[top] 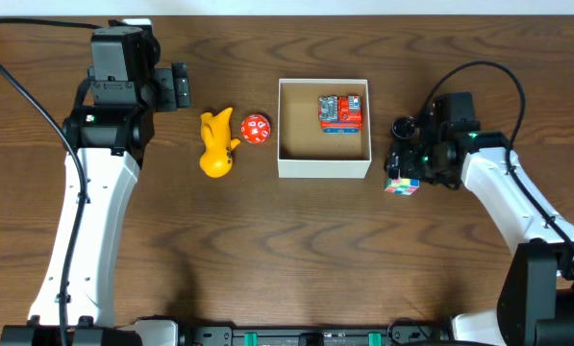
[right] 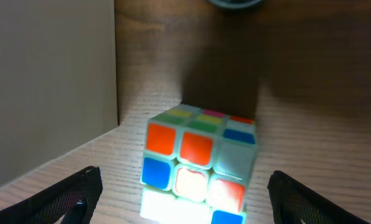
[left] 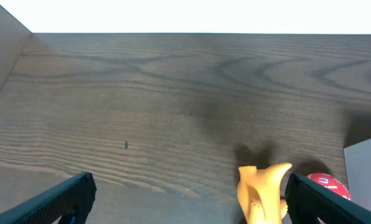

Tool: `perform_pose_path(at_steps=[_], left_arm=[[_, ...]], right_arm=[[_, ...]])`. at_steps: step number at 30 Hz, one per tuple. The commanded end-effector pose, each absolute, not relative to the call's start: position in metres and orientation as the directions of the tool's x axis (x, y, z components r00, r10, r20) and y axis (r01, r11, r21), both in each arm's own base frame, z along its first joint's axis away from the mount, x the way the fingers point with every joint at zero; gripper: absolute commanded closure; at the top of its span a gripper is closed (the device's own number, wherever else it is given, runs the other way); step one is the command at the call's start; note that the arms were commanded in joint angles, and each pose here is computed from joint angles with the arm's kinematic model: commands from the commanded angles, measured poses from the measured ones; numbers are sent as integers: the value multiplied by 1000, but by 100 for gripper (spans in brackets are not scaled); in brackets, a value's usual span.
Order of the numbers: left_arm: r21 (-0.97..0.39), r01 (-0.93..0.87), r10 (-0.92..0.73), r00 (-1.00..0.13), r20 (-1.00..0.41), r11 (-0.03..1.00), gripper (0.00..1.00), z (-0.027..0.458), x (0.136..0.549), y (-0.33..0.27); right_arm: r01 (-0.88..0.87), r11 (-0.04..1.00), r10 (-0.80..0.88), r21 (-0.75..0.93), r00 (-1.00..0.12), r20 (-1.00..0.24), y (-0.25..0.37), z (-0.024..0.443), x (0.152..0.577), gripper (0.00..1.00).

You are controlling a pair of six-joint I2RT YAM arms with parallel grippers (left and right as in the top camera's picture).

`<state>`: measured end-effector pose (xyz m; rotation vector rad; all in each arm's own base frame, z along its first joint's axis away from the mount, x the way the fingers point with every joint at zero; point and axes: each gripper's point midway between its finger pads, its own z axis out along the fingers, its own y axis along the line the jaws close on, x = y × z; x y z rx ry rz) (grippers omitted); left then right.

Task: Pack container
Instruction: 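Lower the right gripper onto the Rubik's cube and grasp it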

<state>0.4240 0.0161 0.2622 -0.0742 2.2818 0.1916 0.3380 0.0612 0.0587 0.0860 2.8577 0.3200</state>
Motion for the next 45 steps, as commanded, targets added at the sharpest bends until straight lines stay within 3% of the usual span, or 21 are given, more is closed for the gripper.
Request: perform_pose_path(at_steps=[1, 12, 18, 22, 25, 33, 38, 45], left_arm=[[122, -129, 11, -641, -767, 984, 2, 273, 425, 20], [122, -129, 11, -641, -767, 984, 2, 273, 424, 20], [122, -129, 11, -641, -767, 984, 2, 273, 424, 20], [122, -129, 11, -641, -767, 984, 2, 273, 425, 20], [122, -129, 11, -641, -767, 984, 2, 273, 424, 20], [122, -129, 11, -641, -767, 984, 2, 273, 425, 20], [122, -129, 11, -641, -767, 984, 2, 273, 425, 20], [122, -129, 11, -641, -767, 984, 2, 273, 425, 20]], right_arm=[[1, 975, 54, 222, -971, -234, 67, 50, 335, 12], [9, 977, 38, 212, -990, -133, 71, 16, 326, 14], [1, 977, 36, 214, -986, -160, 73, 15, 334, 18], [0, 977, 36, 215, -986, -165, 73, 15, 335, 27], [1, 977, 36, 215, -986, -160, 73, 15, 334, 39], [1, 977, 36, 214, -987, -158, 73, 16, 334, 51], [-6, 976, 37, 217, -980, -195, 74, 36, 351, 54], [-27, 981, 41, 192, -939, -342, 74, 95, 402, 55]])
